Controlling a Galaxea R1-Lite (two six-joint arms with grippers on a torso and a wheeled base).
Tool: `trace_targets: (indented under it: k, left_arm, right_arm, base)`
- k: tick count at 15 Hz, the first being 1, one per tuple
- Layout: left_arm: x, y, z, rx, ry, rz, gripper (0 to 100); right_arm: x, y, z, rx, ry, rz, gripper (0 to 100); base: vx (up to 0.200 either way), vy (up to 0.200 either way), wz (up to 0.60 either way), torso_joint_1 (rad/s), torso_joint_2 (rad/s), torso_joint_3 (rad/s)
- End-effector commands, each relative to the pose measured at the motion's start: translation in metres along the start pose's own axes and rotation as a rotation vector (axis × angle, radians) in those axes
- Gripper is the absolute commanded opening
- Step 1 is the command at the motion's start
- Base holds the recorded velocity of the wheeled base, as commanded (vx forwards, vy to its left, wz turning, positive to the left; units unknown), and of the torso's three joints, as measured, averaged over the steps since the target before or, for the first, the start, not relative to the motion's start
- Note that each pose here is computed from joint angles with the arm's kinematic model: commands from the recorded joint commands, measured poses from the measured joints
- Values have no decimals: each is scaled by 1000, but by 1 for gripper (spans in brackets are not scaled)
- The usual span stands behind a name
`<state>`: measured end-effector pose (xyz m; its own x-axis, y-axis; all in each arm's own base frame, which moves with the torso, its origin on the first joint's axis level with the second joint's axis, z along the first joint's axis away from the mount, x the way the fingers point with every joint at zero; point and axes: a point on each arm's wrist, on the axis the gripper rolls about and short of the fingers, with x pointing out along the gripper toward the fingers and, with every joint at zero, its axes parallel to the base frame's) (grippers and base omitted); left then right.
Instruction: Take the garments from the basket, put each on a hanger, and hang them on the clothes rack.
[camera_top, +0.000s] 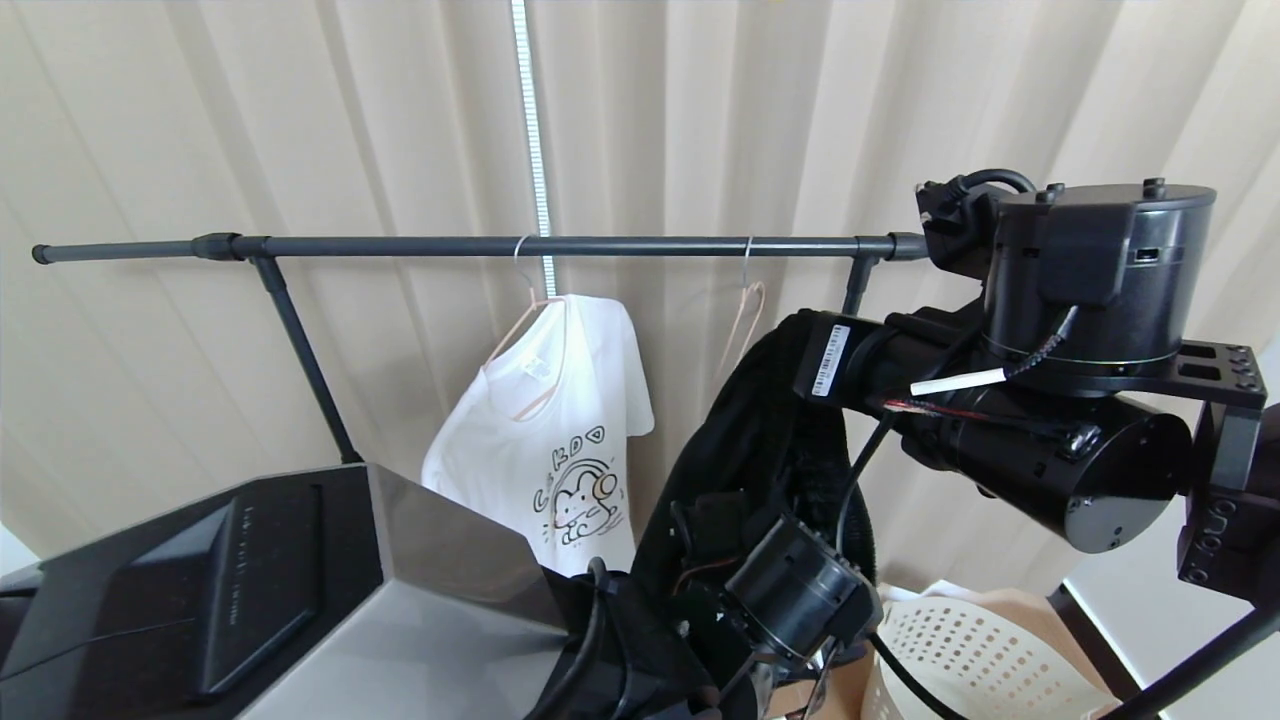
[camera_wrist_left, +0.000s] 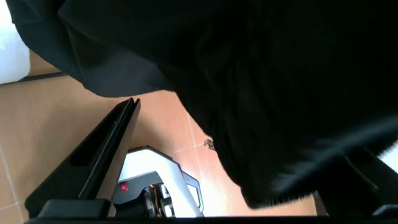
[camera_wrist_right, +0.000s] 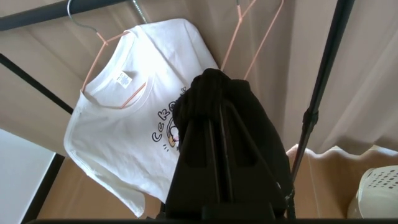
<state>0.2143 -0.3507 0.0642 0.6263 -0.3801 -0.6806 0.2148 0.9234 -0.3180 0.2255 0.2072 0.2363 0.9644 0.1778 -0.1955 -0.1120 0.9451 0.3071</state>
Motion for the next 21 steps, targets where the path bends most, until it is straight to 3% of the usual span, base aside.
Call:
trace_targets:
  k: [1,10,11,16,20,21]
  left_arm:
    - [1,6,-7,16,12,32,100]
    - [-28,19,-10,29,21,33,100]
    - [-33,19,-8,25,14,26,0]
    - [-80,35,9,104,-52,12,0]
    - [-88,64,46,160,-144,104,0]
    - [-87,72,55,183,-159,129,0]
  right_arm:
    - [0,-3,6,8,-23,-23,0]
    - [2,-23,28,39,-82,-80,0]
    - [3,-25,28,40,-84,-86,0]
    - [-4,-35,37,7,-104,-109,0]
    - [-26,-50,29,-213,-44,-132,0]
    - [-30,-55,24,-272,6,-145,0]
  base:
    - [0,0,0,0,0,0]
    - [0,0,0,0,0,0]
    - [0,0,0,0,0,0]
    - [0,0,0,0,0,0]
    - [0,0,0,0,0,0]
    - [0,0,0,0,0,0]
